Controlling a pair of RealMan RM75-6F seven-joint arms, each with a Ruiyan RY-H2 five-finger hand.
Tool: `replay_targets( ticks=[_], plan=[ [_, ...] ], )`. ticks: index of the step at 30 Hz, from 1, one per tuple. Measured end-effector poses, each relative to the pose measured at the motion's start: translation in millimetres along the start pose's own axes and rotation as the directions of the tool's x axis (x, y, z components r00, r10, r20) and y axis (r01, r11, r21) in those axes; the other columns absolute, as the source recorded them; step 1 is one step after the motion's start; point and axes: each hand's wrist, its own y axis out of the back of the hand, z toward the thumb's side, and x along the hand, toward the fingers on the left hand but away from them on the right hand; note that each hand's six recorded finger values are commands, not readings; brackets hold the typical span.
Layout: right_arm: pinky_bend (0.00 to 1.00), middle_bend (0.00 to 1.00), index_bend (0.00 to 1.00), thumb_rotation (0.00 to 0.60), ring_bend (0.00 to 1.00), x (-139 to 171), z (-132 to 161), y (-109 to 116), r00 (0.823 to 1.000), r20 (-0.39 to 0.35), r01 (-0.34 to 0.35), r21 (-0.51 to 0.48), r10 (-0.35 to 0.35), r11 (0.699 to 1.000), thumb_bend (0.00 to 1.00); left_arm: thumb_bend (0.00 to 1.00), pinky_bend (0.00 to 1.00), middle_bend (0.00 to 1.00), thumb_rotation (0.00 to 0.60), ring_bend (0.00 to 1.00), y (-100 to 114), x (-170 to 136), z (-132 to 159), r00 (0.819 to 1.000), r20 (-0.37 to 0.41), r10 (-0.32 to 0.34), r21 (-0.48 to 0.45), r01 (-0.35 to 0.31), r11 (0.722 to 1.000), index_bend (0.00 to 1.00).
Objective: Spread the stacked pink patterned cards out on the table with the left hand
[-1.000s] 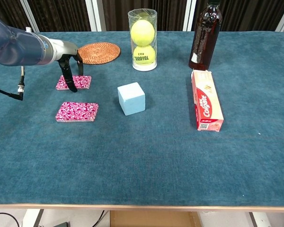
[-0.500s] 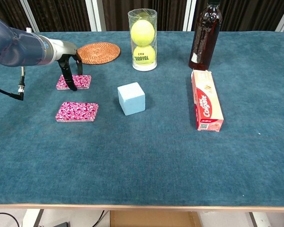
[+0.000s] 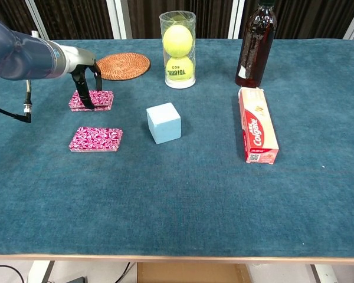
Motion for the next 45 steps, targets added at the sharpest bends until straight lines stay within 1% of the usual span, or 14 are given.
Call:
replay_targets(
  ticks=[7, 10, 19, 29, 31, 35, 40, 45],
  plan=[
    [0.24, 0.08, 0.18, 0.600, 0.13, 0.3, 0.1, 0.4, 1.000, 0.000, 0.001, -0.001, -0.001, 1.000, 0.12, 0.27, 0.00, 0.11, 0.600, 0.00, 2.0, -2.9, -1.8, 1.000, -0.007, -0.010, 0.010, 0.010, 1.000, 0.49],
    [0.24, 0.08, 0.18, 0.600, 0.13, 0.5, -0.4, 0.8, 1.000, 0.002, 0.003, -0.002, -0.003, 1.000, 0.12, 0.30, 0.00, 0.11, 0.600, 0.00, 3.6, -3.9, -1.9, 1.000, -0.005, -0.011, 0.010, 0.011, 1.000, 0.50],
    [0.24, 0.08, 0.18, 0.600, 0.13, 0.4, -0.6, 0.1, 1.000, 0.004, -0.001, -0.003, 0.001, 1.000, 0.12, 0.30, 0.00, 0.12, 0.600, 0.00, 20.7, -5.3, 8.8, 0.999, 0.023, 0.032, -0.017, -0.031, 0.999, 0.51],
    [0.24, 0.08, 0.18, 0.600, 0.13, 0.3, -5.8, 2.8, 1.000, 0.019, 0.008, -0.014, -0.007, 1.000, 0.12, 0.30, 0.00, 0.12, 0.600, 0.00, 37.5, 0.5, 23.4, 0.997, 0.033, 0.065, -0.036, -0.063, 0.997, 0.51],
    [0.24, 0.08, 0.18, 0.600, 0.13, 0.5, -6.9, 3.6, 1.000, 0.022, 0.010, -0.017, -0.010, 1.000, 0.12, 0.30, 0.00, 0.12, 0.600, 0.00, 38.5, 2.1, 30.8, 0.997, 0.041, 0.066, -0.040, -0.064, 0.997, 0.51],
    [0.24, 0.08, 0.18, 0.600, 0.13, 0.6, -7.7, 4.7, 1.000, 0.020, 0.012, -0.020, -0.011, 1.000, 0.12, 0.30, 0.00, 0.12, 0.600, 0.00, 38.5, 1.5, 58.5, 0.995, 0.082, 0.065, -0.037, -0.062, 0.997, 0.52],
    [0.24, 0.08, 0.18, 0.600, 0.13, 1.5, -8.8, 6.6, 1.000, 0.021, 0.017, -0.026, -0.016, 1.000, 0.12, 0.30, 0.00, 0.12, 0.600, 0.00, 36.3, 0.1, 89.1, 0.992, 0.108, 0.069, -0.026, -0.066, 0.997, 0.52],
    [0.24, 0.08, 0.18, 0.600, 0.13, 2.2, -10.0, 8.3, 1.000, 0.021, 0.023, -0.032, -0.022, 0.999, 0.12, 0.30, 0.00, 0.12, 0.600, 0.00, 32.4, -2.7, 103.2, 0.992, 0.109, 0.067, -0.011, -0.066, 0.998, 0.52]
  ],
)
